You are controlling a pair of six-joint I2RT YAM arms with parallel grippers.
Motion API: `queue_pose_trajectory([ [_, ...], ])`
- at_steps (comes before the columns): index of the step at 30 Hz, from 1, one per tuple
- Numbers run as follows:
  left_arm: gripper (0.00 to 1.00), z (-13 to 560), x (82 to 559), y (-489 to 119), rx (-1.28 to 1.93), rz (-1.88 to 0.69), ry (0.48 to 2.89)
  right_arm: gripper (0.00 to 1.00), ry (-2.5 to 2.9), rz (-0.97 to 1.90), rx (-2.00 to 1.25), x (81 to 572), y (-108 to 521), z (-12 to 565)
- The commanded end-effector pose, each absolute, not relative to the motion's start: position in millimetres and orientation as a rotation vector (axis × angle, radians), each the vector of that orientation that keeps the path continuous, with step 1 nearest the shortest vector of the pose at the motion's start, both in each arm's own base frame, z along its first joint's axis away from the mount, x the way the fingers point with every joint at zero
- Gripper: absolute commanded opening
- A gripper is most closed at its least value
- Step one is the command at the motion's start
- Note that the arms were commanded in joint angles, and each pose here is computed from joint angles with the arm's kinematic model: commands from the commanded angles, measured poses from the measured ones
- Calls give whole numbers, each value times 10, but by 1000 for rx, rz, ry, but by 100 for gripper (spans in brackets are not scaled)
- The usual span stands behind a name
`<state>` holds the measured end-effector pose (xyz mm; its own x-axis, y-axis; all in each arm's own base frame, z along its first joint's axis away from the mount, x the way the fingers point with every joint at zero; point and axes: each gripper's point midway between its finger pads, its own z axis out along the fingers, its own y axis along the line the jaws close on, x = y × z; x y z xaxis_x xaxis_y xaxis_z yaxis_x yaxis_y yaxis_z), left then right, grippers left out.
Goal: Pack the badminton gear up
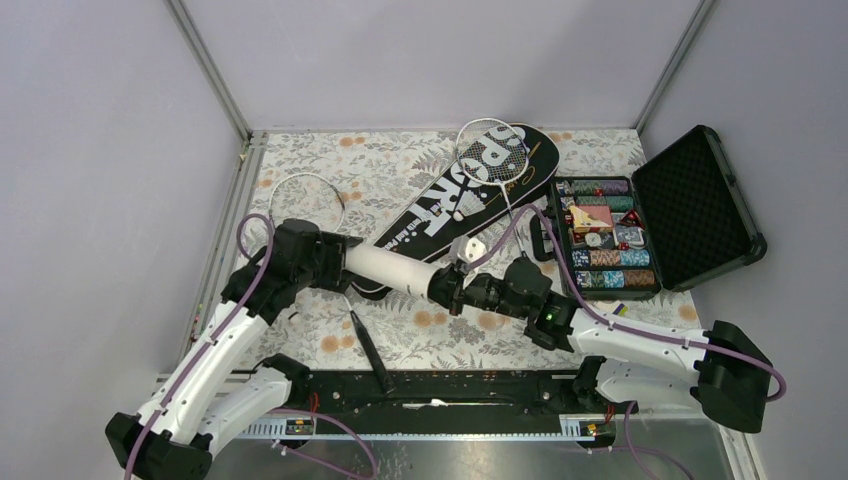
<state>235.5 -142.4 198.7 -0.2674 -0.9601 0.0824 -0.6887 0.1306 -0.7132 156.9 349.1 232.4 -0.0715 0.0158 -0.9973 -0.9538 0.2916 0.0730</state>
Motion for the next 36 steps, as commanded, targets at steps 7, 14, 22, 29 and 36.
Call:
queue_pose_trajectory([
  [7,27,2335,2307,-1377,-1574,-1026,1924,32,1312,1020,-838,1547,3385,2668],
  [14,27,2296,2259,-1286,-1617,-1038,1857,67,1394,1038,-962,1150,2926,2388],
  [22,27,2097,2149,-1268,-1584,-996,1920,66,1545,868,-852,1247,2417,2381],
  [29,27,1946,2003,-1165,-1567,-944,1938,62,1744,573,-803,1663,2179,2274],
  [36,27,1907,1887,-1073,-1543,-912,1940,61,1946,743,-678,2086,2242,2222],
])
